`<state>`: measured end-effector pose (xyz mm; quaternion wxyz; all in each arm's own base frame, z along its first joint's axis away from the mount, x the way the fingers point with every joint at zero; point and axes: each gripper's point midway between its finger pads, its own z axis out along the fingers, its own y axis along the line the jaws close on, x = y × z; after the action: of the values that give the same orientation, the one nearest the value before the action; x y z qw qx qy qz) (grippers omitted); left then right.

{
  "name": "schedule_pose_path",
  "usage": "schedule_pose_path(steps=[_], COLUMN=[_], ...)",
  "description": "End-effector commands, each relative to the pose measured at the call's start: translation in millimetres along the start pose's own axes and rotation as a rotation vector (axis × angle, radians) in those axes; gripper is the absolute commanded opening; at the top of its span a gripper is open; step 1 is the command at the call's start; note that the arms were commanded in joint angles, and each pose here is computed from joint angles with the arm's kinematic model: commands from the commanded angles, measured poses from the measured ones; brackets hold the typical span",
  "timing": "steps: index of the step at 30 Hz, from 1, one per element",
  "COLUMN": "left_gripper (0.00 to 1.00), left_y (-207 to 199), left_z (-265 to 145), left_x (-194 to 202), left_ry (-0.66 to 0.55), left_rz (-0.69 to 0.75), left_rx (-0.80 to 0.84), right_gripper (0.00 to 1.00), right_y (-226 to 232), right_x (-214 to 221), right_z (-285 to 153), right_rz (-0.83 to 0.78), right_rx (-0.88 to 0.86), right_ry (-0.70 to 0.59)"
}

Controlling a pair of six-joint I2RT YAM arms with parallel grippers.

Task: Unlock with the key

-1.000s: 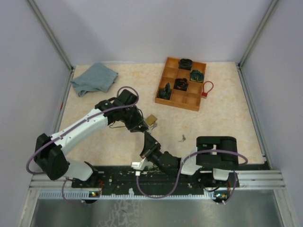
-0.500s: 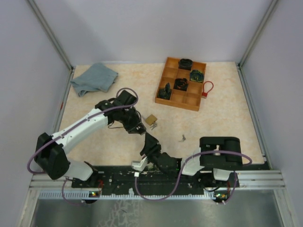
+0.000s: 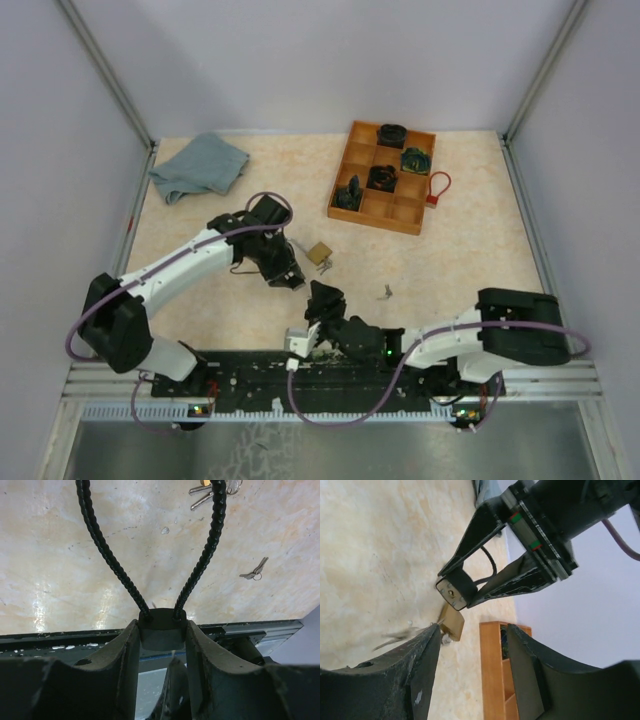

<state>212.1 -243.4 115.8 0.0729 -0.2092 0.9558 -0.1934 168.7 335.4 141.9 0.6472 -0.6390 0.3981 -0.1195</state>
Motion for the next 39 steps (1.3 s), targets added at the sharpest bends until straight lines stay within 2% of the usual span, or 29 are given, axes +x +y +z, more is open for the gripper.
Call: schedule_pose_path(steps=[1, 11, 16, 19, 27, 32, 39], left_gripper=[0.00, 0.00, 0.00, 0.00, 0.00, 0.00, 0.19], left_y=[-0.1, -1.8, 25.5, 43.9, 90.4, 99.7, 99.8], left_z=[4.3, 1.8, 9.2, 16.6, 49.5, 61.0, 72.7], left_x=[-8.2, -18.4, -19.4, -16.7, 1.6, 6.1, 8.3], left_ry=[-0.026, -0.074, -0.090, -0.083, -0.015, 0.009, 0.036], left_rz=[0.011, 0.025, 0.042, 0.053, 0.043, 0.023, 0.000], left_rx=[-0.004, -0.004, -0.115, -0.177, -0.320, -0.378, -0.398], right_gripper=[0.56, 0.62, 0.60, 0.59, 0.58, 0.58, 0.58], right_y=[-4.7, -41.0, -47.5, -38.6, -17.7, -12.3, -1.8], right_x=[-27.0, -23.5, -2.4, 7.3, 30.0, 37.4, 47.3], right_z=[-6.7, -25.0, -19.6, -17.1, -17.4, -16.8, -15.5], right_rz=[0.288, 0.806, 1.117, 1.241, 1.350, 1.366, 1.367], right_rx=[-0.092, -0.184, -0.230, -0.289, -0.322, -0.315, -0.326], right_ry=[-0.087, -0.151, -0.063, 0.015, 0.154, 0.177, 0.216])
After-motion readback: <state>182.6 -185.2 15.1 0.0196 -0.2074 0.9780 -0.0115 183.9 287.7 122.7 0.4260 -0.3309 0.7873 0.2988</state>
